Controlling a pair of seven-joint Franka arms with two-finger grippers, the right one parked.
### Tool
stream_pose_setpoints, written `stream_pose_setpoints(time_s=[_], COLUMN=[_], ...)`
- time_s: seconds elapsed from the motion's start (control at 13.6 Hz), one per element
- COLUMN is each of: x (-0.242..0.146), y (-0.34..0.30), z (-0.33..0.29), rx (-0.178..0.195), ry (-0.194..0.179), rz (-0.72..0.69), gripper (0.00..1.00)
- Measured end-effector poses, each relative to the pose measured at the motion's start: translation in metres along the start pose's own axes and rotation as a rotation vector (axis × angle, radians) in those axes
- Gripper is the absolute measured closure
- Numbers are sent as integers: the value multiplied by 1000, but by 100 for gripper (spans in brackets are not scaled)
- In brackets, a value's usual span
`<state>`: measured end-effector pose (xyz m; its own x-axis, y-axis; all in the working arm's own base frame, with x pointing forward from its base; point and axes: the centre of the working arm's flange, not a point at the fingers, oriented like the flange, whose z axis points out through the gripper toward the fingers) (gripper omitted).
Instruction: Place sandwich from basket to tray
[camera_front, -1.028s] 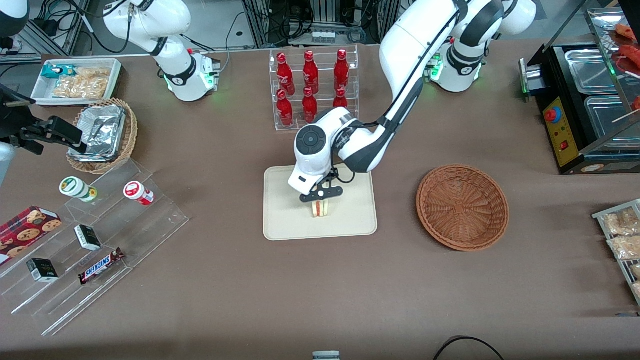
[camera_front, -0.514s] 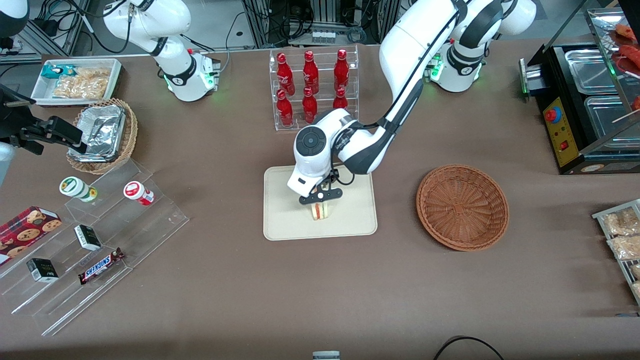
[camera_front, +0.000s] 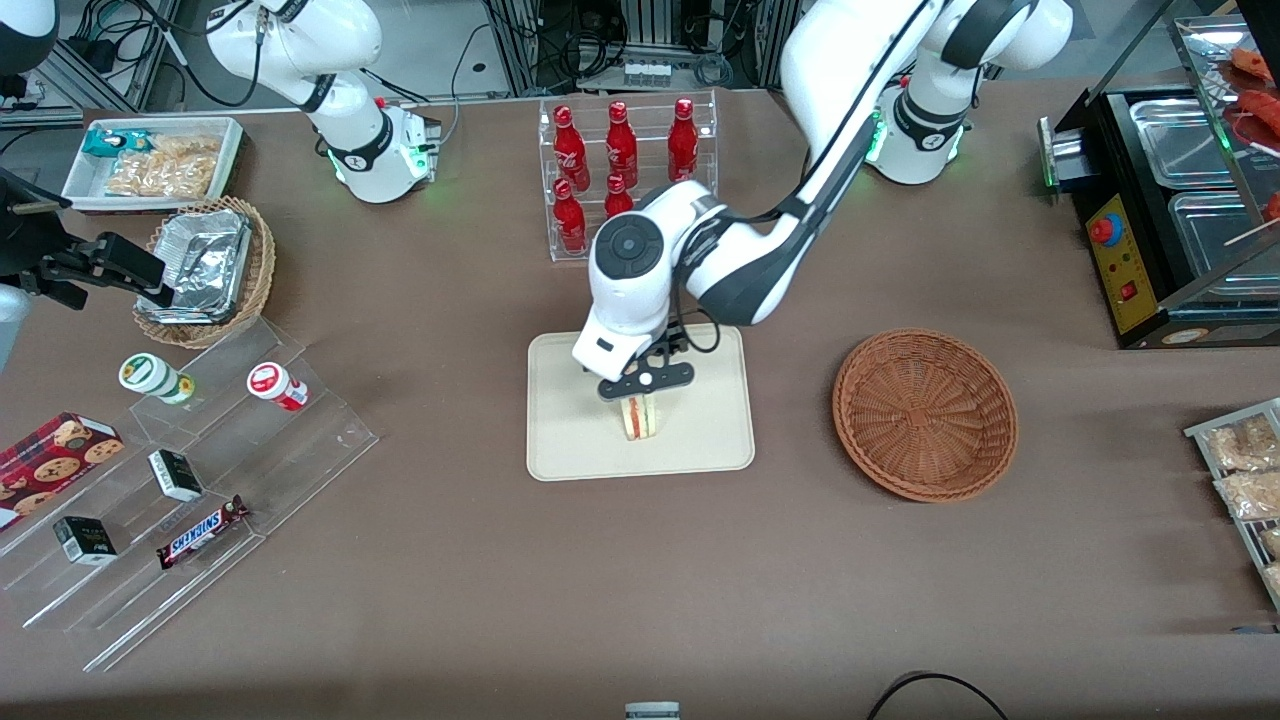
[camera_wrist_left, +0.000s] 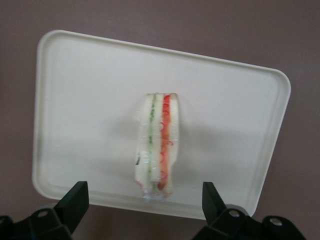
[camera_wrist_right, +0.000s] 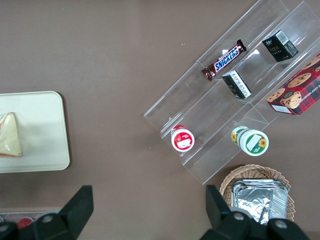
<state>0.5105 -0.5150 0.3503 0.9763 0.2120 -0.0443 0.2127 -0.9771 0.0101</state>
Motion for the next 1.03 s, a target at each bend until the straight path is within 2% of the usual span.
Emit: stream_pose_setpoints(time_s=[0.15, 0.37, 0.44, 0.81, 1.03], x=[17, 49, 62, 116, 129], y=[-23, -70, -87, -197, -268], z=[-20, -38, -45, -76, -101], rx=[30, 107, 117, 115, 104], ry=[-15, -72, -82, -109, -117], rz=[37, 8, -1, 56, 107], gripper=[0, 0, 0, 0, 0])
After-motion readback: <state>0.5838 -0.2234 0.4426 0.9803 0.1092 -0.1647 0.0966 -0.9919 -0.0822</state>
